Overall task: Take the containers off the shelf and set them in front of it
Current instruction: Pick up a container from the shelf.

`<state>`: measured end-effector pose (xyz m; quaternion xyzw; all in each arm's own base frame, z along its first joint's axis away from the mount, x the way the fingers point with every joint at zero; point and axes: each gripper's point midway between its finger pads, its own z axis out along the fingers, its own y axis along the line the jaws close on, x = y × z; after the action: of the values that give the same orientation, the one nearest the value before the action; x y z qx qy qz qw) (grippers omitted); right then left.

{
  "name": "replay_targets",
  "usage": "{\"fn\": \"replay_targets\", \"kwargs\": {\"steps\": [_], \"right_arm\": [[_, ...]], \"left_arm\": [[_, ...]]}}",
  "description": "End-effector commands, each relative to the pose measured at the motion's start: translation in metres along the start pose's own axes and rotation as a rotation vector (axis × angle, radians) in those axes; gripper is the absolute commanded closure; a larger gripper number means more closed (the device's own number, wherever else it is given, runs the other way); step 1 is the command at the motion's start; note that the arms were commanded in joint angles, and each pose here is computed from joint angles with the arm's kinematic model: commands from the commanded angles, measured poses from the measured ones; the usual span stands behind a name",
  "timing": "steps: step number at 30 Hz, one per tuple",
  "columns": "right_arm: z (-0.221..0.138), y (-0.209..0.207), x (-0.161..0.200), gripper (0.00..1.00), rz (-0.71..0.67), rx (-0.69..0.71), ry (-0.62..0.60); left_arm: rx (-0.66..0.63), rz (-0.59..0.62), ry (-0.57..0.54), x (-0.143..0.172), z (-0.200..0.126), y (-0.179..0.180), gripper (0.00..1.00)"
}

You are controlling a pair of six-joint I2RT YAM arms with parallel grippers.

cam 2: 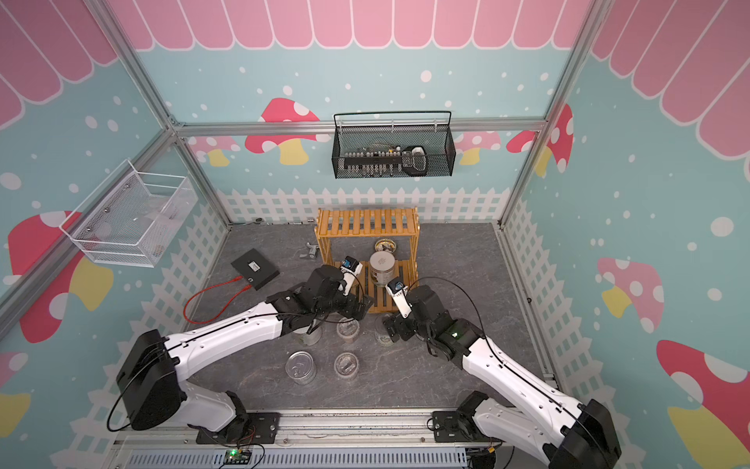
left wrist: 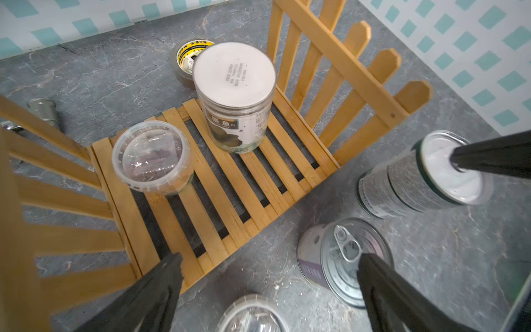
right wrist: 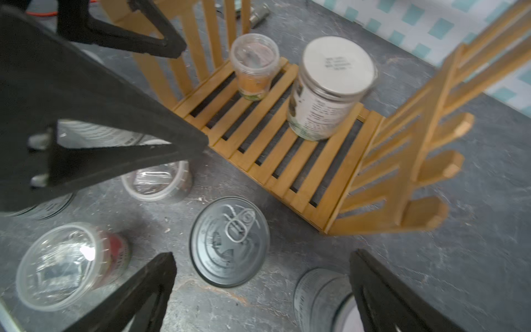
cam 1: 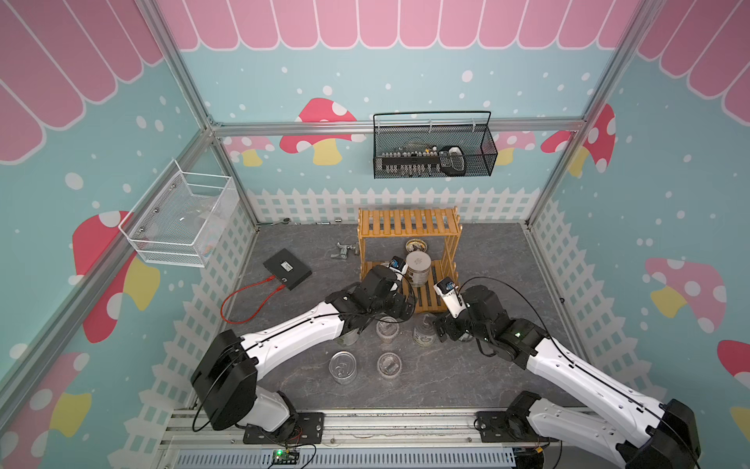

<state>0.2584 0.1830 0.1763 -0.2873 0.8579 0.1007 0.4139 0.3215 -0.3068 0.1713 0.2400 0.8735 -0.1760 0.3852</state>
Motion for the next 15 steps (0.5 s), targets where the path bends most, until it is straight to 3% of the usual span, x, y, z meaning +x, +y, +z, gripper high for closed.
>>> {"fn": "replay_targets", "kwargs": {"steps": [1, 8, 15], "right_arm": [[-0.013, -0.019, -0.011, 0.01, 0.069, 0.049, -0.038], [-0.026, -0.039, -0.015, 0.01, 0.103, 0.082, -0.085], [-0.025, -0.043, -0.013, 0.01, 0.108, 0.075, -0.086]], "left_arm": [[-0.055, -0.001, -0.022, -0.016, 0.014, 0.015, 0.01], [-0.142, -0.043, 0.028, -0.009, 0.042, 0.055, 0.03], [-0.232, -0.034, 0.061, -0.006, 0.059, 0.072, 0.04]]}}
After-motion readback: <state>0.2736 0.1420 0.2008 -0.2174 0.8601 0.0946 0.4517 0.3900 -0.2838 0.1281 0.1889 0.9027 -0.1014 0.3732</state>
